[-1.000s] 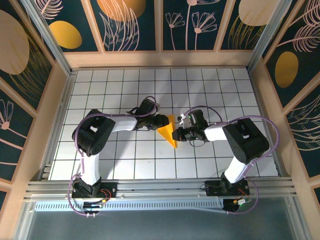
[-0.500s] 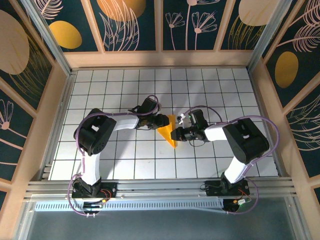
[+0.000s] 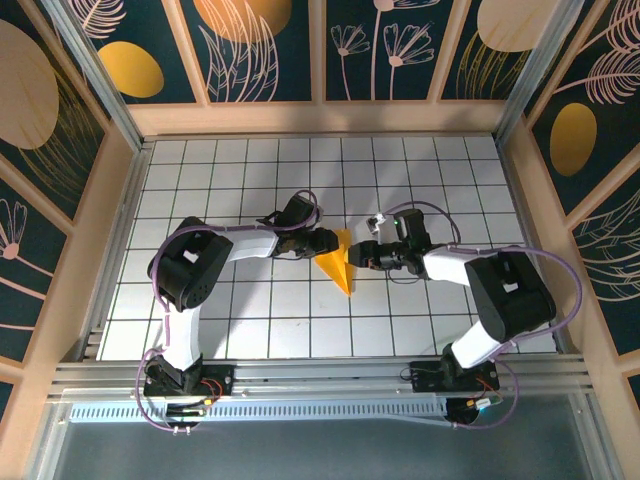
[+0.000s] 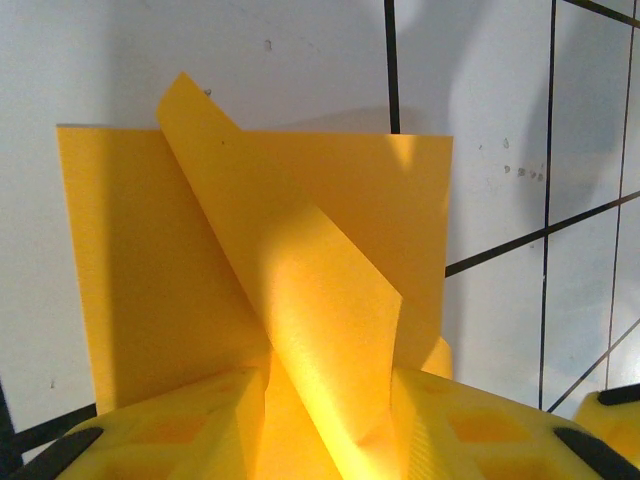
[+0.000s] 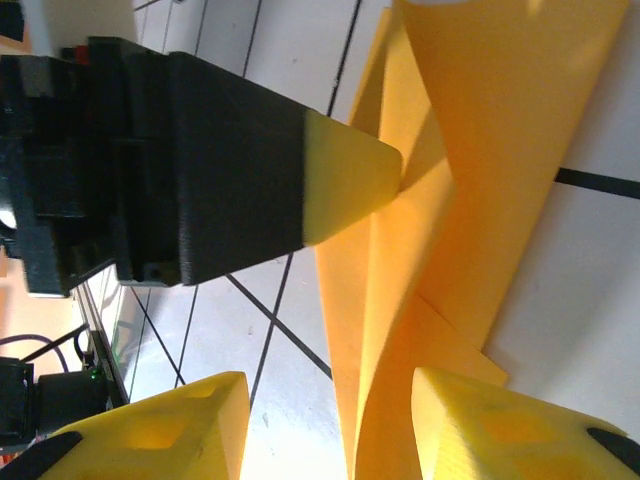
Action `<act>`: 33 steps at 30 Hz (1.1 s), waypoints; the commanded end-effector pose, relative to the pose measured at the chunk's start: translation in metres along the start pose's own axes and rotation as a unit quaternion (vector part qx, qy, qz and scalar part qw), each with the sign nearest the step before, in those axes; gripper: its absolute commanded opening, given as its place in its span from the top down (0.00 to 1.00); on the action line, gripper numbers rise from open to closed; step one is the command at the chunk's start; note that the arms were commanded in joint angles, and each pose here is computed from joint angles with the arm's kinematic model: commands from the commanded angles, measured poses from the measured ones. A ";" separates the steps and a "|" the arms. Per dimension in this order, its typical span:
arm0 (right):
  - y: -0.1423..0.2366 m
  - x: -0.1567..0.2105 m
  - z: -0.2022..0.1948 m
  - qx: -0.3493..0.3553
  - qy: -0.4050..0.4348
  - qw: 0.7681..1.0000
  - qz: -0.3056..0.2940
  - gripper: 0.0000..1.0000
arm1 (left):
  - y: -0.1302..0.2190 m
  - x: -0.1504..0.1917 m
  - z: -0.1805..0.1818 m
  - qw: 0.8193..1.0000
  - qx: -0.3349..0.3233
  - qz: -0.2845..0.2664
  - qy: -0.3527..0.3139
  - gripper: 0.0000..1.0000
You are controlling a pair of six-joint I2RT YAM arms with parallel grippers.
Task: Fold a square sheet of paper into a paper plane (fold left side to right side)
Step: Fourth fold the wing at the center of the table.
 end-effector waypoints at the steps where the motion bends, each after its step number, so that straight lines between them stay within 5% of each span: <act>1: -0.006 -0.003 0.000 -0.012 -0.020 1.000 0.013 0.54 | -0.012 0.010 0.048 0.997 -0.080 0.011 0.015 0.61; 14: -0.029 -0.010 -0.007 -0.025 -0.030 0.999 0.028 0.65 | -0.010 0.011 0.046 0.997 -0.075 0.009 0.015 0.61; 27: -0.029 0.001 -0.024 0.020 -0.043 0.998 0.041 0.98 | -0.009 0.009 0.046 0.997 -0.078 0.006 0.014 0.61; 33: -0.024 0.002 -0.030 0.046 -0.043 0.997 0.037 1.00 | -0.009 0.009 0.046 0.997 -0.078 0.006 0.015 0.61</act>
Point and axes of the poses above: each hand's point on the last joint's axis, 136 mm out from that joint toward the fingers, its own y axis back along the fingers, its own z axis along the line the jaws close on, x = y × z, the point moved 1 cm from there along y, back along the fingers, and after that the axes turned 10 degrees about y, right-handed, at the moved point
